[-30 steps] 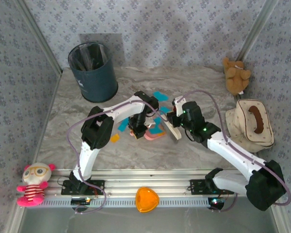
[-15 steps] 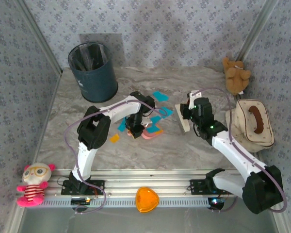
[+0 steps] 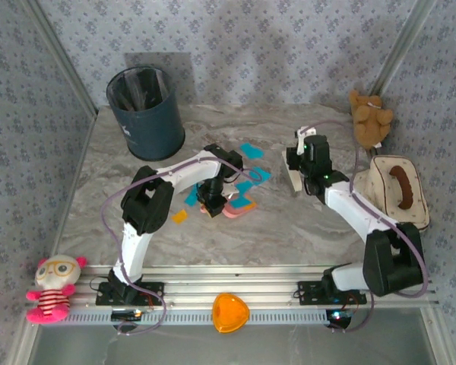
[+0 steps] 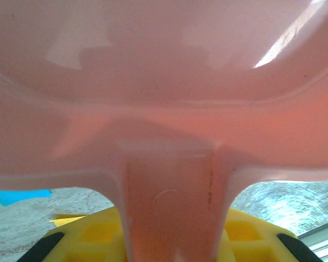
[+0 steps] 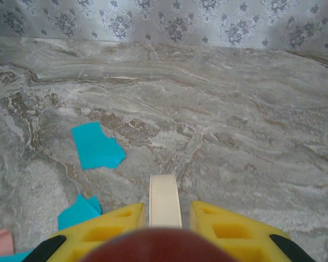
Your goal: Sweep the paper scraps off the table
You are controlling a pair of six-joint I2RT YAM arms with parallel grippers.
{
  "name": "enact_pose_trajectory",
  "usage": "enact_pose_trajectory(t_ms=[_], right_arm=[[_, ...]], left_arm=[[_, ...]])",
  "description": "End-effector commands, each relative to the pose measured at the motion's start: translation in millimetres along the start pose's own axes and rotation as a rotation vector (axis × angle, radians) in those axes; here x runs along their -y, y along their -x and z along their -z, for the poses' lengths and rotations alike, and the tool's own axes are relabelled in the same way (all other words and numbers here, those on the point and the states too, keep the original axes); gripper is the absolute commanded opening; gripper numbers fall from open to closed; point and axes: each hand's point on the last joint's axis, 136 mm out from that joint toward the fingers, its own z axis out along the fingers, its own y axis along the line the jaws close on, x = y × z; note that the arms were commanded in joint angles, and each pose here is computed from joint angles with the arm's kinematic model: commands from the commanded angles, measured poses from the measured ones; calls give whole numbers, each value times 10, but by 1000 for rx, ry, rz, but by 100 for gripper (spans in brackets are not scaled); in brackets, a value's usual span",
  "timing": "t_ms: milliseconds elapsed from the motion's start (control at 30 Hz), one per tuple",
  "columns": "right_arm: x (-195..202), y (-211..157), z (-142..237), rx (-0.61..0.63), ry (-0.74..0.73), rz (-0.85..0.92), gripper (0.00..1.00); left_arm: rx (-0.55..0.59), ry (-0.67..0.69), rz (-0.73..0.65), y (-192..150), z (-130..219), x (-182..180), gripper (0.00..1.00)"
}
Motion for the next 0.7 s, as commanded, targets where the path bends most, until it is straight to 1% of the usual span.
enact_pose_trajectory(t_ms=[0, 200, 433, 667], right_arm=[[-66, 281, -71, 64, 32, 36, 0], [-310, 218, -204, 31, 130, 72, 0], [-596, 77, -263, -21, 229, 139, 0], [-787, -85, -218, -81, 283, 200, 0]], left_arm=[[21, -1, 19, -54, 114, -7, 0], [22, -4, 25, -36, 105, -17, 0], [26, -5, 31, -19, 109, -28, 0], [23, 5, 46, -8, 109, -74, 0]])
